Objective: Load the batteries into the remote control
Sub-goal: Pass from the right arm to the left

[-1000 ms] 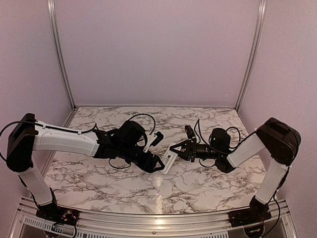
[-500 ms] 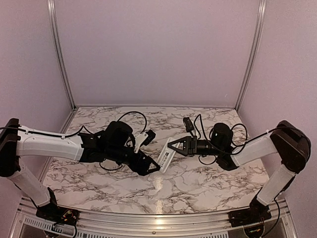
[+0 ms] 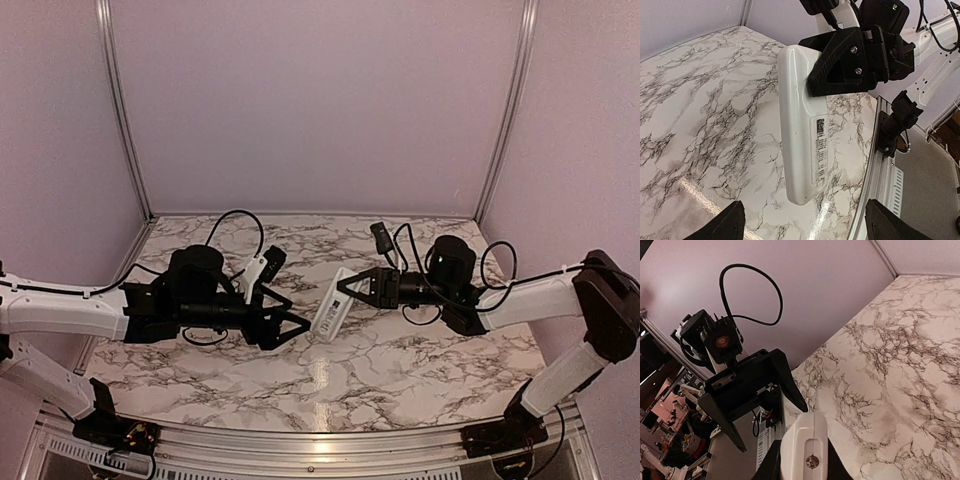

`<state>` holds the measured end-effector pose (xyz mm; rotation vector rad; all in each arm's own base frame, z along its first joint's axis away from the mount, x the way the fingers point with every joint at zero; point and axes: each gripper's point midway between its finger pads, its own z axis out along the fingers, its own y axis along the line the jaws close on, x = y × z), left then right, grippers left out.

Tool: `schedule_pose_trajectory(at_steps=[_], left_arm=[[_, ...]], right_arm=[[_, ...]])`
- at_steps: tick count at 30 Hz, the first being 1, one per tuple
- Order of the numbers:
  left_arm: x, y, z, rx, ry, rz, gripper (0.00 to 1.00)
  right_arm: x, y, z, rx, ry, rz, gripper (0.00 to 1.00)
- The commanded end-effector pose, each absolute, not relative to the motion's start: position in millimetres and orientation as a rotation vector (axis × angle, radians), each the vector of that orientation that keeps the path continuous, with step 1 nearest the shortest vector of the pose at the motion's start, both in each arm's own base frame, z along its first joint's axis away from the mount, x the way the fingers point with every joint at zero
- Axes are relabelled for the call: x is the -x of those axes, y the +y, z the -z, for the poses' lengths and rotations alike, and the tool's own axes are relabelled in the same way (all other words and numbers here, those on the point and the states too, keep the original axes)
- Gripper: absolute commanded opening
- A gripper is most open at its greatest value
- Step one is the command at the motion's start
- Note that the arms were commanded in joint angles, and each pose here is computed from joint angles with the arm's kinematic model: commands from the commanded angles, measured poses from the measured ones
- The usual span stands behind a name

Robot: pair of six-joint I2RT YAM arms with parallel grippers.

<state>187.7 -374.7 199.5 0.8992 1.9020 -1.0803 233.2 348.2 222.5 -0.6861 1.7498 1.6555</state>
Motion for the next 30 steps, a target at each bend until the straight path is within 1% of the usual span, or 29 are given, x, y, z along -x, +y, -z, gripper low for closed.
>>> schedule_pose_trajectory(at_steps=[1, 4, 7, 13, 19, 23, 25, 27, 30], left_arm=[[-197, -370, -215, -0.850, 1.801, 0.955, 0.84], [-211, -369, -214, -0.786, 1.812, 0.793, 0.85], [-221, -374, -203, -0.758, 1.860, 0.689, 0.88], [-219, -407, -183, -0.831, 1.888, 0.626, 0.98], [-237, -425, -183, -0.780, 1.911, 0.566, 0.98], [-243, -434, -172, -0.779, 1.955, 0.533, 0.94], [-245, -437, -167, -0.787, 1.974, 0.515, 0.90], [-247, -440, -163, -0.790, 1.993, 0.505, 0.85], [-248, -442, -163, -0.789, 2.004, 0.507, 0.72]], right_arm=[[-239, 356, -238, 0.715, 1.727, -1.549, 0.00], [-251, 355, -234, 0.641, 1.800, -1.472, 0.00], [-260, 353, -232, 0.562, 1.850, -1.434, 0.00], [-266, 353, -234, 0.497, 1.885, -1.440, 0.00], [-262, 358, -232, 0.484, 1.900, -1.482, 0.00], [-260, 359, -233, 0.481, 1.903, -1.491, 0.00], [-260, 359, -233, 0.483, 1.903, -1.492, 0.00], [-260, 358, -234, 0.484, 1.902, -1.489, 0.00], [-260, 358, -235, 0.487, 1.906, -1.484, 0.00]])
